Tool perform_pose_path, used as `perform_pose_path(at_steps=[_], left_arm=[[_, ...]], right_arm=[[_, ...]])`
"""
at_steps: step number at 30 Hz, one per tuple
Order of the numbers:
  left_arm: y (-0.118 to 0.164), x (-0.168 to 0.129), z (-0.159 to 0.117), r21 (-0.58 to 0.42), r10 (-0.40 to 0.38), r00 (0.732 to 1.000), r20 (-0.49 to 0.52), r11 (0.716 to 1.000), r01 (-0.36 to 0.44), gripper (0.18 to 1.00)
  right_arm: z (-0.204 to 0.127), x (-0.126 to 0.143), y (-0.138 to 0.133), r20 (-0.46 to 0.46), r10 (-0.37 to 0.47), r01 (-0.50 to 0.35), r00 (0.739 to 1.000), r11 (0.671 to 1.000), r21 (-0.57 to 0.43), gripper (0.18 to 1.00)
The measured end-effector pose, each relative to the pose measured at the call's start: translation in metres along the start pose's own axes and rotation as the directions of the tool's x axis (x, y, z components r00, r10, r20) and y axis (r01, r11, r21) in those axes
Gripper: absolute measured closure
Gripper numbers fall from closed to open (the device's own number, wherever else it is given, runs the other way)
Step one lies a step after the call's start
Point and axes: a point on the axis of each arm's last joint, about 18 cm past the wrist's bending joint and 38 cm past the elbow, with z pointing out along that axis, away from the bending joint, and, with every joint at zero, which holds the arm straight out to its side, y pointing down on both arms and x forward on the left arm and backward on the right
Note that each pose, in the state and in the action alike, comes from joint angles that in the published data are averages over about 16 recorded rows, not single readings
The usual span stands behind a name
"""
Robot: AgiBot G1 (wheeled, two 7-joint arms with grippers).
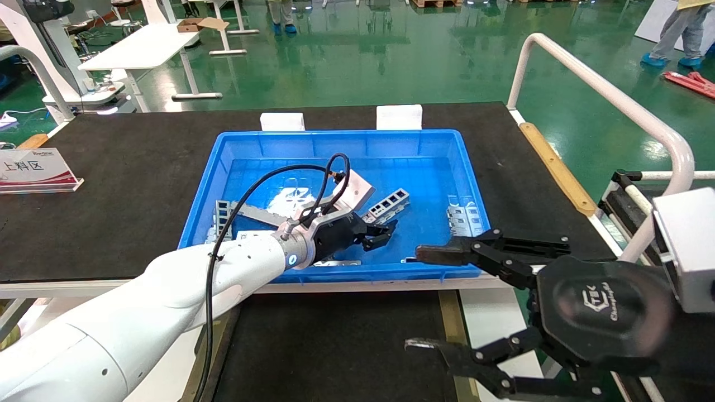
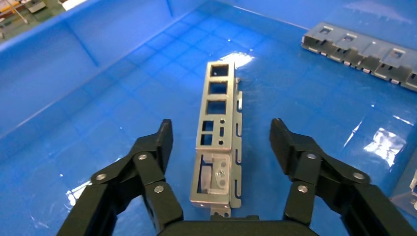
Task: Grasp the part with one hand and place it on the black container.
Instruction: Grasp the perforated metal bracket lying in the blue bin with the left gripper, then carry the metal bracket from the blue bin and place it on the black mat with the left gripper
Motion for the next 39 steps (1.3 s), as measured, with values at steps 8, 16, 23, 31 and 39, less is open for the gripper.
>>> perform_pose_path(at_steps=[8,16,23,31,39], left_arm=[[0.003,0.001,0.001,-0.009,-0.008,1.0,0.007,1.0,0.008,0.537],[0.004,0.002,0.002,-0.012,-0.026,1.0,0.01,1.0,0.026,0.723],[-0.006,0.0,0.001,0.01,-0.063,0.998,0.011,0.998,0.063,0.826],[-0.033,-0.01,-0.003,0.073,-0.122,0.992,-0.013,0.99,0.123,0.86],[-0.057,-0.019,-0.018,0.151,-0.164,0.981,-0.108,0.972,0.179,0.861]], right_arm=[[0.0,0.0,0.0,0.0,0.0,0.0,1.0,1.0,0.0,0.563],[0.0,0.0,0.0,0.0,0.0,0.0,1.0,1.0,0.0,0.752],[0.0,0.0,0.0,0.0,0.0,0.0,1.0,1.0,0.0,0.871],[0.0,0.0,0.0,0.0,0.0,0.0,1.0,1.0,0.0,0.953],[0.0,0.0,0.0,0.0,0.0,0.0,1.0,1.0,0.0,0.985]])
